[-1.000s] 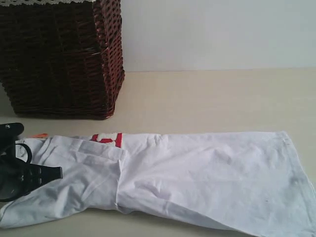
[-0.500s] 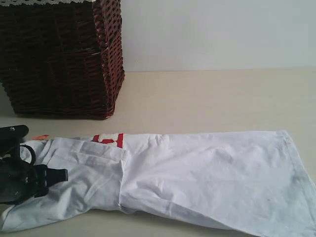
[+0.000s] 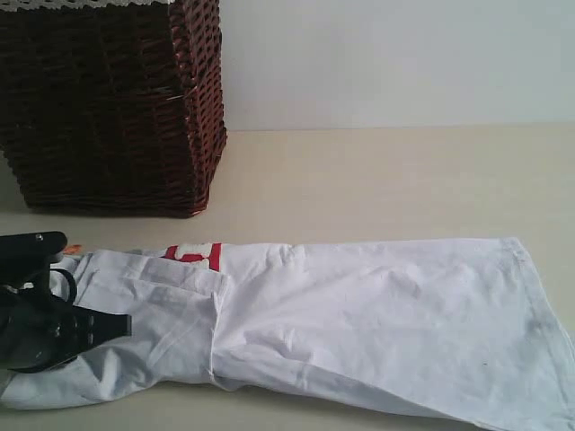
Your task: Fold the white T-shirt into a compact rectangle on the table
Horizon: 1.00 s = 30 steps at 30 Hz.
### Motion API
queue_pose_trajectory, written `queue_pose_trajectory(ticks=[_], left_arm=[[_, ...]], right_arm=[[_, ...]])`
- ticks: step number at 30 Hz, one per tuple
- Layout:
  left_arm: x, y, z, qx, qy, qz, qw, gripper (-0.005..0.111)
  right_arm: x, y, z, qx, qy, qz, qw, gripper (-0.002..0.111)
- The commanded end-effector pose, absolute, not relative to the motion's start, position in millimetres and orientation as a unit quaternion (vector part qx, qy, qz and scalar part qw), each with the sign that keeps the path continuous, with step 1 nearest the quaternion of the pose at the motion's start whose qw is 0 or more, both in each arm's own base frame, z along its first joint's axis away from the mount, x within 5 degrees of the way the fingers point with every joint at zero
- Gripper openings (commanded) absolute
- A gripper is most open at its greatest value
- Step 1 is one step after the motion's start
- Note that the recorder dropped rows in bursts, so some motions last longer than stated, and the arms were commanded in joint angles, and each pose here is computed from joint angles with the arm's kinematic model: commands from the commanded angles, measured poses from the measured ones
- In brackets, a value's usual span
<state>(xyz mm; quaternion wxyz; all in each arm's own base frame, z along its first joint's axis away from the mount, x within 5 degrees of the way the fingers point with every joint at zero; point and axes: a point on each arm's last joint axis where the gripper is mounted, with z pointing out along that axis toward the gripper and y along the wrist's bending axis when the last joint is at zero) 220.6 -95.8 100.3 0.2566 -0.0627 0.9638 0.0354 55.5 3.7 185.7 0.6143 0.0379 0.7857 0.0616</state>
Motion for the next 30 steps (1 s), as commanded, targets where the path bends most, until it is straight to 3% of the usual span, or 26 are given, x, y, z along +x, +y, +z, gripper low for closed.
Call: queue_pose_trajectory(ticks=[1, 13, 21, 30], left_arm=[[217.0, -94.9, 93.2, -0.069, 0.967, 0.039, 0.241, 0.000], [220.7, -80.7, 149.6, -0.062, 0.930, 0.070, 0.355, 0.000], [217.8, -105.1, 160.5, 0.107, 0.925, -0.024, 0.364, 0.000], [215.3, -147.2, 178.0, 0.207, 0.898, -0.089, 0.378, 0.000]], right_arm=[[55.9, 3.3, 184.3, 0.037, 0.787, 0.057, 0.614, 0.000], [55.9, 3.3, 184.3, 0.037, 0.787, 0.057, 0.614, 0.000], [55.9, 3.3, 184.3, 0.037, 0.787, 0.057, 0.614, 0.000], [55.9, 3.3, 184.3, 0.037, 0.787, 0.057, 0.614, 0.000]])
